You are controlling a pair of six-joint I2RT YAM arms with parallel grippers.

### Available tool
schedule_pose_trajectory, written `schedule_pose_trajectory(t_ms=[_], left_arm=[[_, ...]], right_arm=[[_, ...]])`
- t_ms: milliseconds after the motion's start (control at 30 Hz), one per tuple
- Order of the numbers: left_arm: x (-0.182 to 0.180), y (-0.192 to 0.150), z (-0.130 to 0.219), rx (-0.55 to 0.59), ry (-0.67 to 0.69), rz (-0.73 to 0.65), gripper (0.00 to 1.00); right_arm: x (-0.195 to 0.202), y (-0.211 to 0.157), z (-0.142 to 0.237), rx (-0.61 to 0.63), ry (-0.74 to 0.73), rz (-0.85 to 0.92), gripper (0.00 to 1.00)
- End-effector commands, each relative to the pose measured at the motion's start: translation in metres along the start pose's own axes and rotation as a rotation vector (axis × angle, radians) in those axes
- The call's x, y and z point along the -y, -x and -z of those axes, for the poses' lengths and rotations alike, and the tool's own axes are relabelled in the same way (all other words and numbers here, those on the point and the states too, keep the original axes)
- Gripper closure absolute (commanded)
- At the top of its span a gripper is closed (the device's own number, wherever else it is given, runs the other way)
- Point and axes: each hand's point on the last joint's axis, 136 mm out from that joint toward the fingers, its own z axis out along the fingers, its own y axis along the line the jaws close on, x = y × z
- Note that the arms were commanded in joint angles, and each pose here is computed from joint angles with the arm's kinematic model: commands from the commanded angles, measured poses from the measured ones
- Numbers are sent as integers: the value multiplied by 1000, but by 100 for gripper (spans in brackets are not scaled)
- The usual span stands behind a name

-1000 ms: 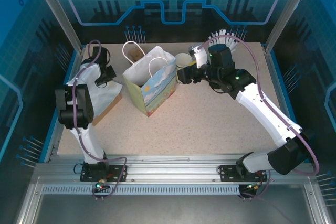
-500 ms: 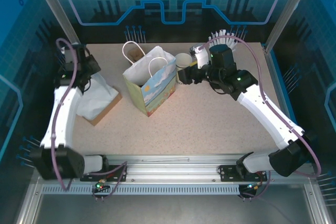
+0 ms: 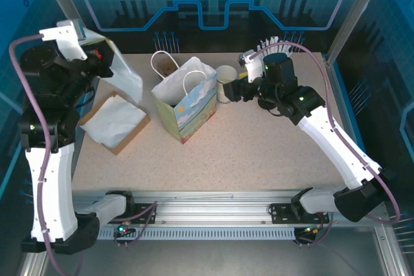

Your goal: Pack the takeout coffee

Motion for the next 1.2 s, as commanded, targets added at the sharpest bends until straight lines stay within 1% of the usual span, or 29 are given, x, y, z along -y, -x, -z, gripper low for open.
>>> schedule_pose_trajectory(t_ms=[0,33,67,167,333,400,467,533,600,733,900,967,1067,1167], left_arm=[[49,-17,-13,-123,-235,-53,100],[61,-17,-15,-141,-287,-65,100],[68,-18,-20,-158,-309,-67,100],[77,-17,-39,-174,-309,-54,100],[91,-7,-66,-143,-321,-45,100],[102,-2,-71,-138,-376,-28,100],[114,-4,-75,-170,-449,-33,100],[124,-6,-73,-184,-517,-88,100],[126,-11,-72,-198,-538,-159,100],[130,-22,-60,-219,-598,-298,100],[121,-40,-52,-257,-595,-455,100],[114,-47,-54,-277,-569,-510,100],[108,-52,-53,-296,-558,-565,100],[112,-49,-42,-280,-579,-581,100]], right_arm=[[-1,12,16,30,-30,34,26],[0,12,17,29,-39,36,26],[2,12,18,27,-47,36,26],[7,11,21,27,-68,37,26],[9,8,25,22,-76,32,26],[11,6,24,13,-83,30,25],[11,4,25,7,-88,30,25],[12,3,26,10,-92,32,25],[14,2,26,9,-97,30,25],[15,1,25,5,-94,29,25],[14,-3,19,-6,-78,17,25],[13,-4,16,-13,-72,11,25],[12,-5,13,-16,-59,3,25],[10,-6,10,-21,-50,-6,25]])
